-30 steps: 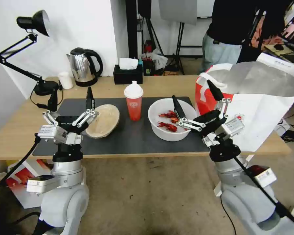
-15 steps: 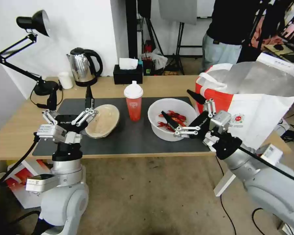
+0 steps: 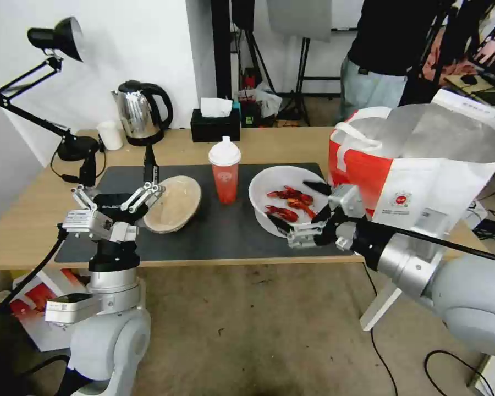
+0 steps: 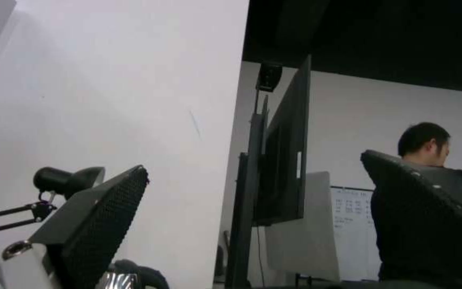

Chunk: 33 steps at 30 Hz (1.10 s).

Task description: Pick up the trash from the table and place it into the takeout bag.

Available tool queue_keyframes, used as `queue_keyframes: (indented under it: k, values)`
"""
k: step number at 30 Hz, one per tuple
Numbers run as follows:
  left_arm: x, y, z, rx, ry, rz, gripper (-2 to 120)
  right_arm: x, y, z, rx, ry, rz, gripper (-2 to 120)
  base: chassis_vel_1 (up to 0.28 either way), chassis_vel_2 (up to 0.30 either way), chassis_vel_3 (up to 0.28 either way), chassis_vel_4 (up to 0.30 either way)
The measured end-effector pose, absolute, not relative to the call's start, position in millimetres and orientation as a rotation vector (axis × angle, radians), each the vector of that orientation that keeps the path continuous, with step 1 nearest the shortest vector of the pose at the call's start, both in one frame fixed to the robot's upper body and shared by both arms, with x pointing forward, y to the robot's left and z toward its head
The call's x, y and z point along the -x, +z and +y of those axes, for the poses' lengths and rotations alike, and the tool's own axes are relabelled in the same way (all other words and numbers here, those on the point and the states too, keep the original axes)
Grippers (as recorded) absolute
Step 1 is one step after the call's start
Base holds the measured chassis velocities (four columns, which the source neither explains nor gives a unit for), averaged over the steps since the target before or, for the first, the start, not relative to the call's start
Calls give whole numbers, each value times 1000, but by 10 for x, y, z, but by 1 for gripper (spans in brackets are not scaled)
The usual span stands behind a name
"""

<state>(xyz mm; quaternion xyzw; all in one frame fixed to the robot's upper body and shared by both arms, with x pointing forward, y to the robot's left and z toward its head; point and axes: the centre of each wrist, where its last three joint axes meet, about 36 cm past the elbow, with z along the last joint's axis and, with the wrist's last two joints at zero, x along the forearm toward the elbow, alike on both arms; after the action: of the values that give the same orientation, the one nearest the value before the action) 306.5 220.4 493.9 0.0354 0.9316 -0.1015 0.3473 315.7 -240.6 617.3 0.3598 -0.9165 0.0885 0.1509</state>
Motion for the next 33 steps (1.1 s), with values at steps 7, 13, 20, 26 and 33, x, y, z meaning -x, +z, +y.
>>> queue_keyframes:
  k: [7,13,20,26,33]
  values:
    - [-3039,4914,2161,-67,-259,2424,100,-3386,6348,-2304,-1014,328,-2441,100,0,0,0,0]
    - [-3005,4911,2141,-47,-257,2427,100,-3647,6552,-2198,-1048,301,-2421,100,0,0,0,0]
    - [-2989,4918,2152,-37,-254,2426,100,-3840,6610,-2143,-1049,254,-2431,100,0,0,0,0]
    - [-2999,4921,2145,-36,-258,2423,100,-3962,6596,-2141,-1025,229,-2447,100,0,0,0,0]
    - [-3019,4910,2125,-55,-261,2422,100,-4008,6490,-2084,-1035,206,-2418,100,0,0,0,0]
